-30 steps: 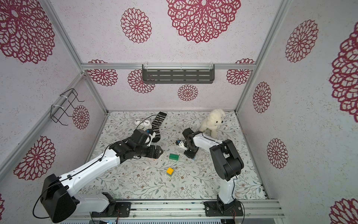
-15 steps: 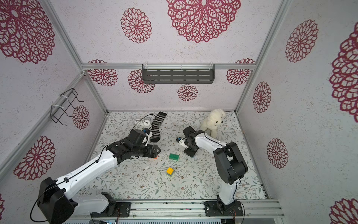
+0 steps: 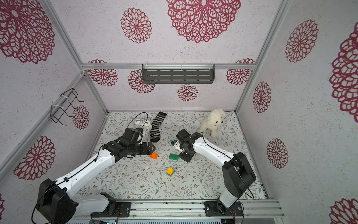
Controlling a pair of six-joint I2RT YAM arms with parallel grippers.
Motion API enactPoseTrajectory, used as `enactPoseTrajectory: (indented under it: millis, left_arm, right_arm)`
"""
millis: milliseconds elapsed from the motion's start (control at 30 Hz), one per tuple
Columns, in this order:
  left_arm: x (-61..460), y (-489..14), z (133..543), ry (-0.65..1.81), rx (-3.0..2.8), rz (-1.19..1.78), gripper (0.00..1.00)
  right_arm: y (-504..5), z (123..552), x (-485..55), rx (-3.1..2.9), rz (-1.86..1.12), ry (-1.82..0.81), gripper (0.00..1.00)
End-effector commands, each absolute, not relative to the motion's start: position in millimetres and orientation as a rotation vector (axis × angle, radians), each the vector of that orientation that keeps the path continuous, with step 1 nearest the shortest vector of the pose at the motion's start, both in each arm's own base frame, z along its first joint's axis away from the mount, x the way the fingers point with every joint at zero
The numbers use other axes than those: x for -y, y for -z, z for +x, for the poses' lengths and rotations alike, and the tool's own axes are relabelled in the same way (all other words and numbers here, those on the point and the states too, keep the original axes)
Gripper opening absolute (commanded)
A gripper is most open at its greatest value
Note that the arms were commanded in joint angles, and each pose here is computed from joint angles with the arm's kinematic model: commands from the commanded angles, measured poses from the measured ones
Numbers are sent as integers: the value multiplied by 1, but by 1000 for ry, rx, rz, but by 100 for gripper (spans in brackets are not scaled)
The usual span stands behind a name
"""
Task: Assemble an ice cream with lego
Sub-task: Pick up the lego brick from the center of the board, then assemble the lego brick with the lego brick.
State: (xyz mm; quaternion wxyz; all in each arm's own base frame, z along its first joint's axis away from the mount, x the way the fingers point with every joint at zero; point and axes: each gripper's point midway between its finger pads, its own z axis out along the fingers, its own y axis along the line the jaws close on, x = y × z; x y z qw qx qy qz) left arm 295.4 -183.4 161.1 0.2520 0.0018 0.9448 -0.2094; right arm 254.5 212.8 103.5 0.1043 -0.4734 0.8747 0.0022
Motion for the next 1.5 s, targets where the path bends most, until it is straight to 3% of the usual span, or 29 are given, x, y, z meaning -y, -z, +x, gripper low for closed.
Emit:
enactPoseTrajectory:
  millis: [0,533,1467]
  left_arm:
    - [167,-165,299,575,-2554,-80,87]
    - [75,-162,303,523,-2453,-505,87]
    - [70,-151,302,556,-2462,-535,87]
  right_arm:
    - [-129,237,-216,-2621,-1330,21,28]
    - [-132,193,-288,-2618,-1347,18,28]
    - [-99,187,-306,-2623,-1407,1,29]
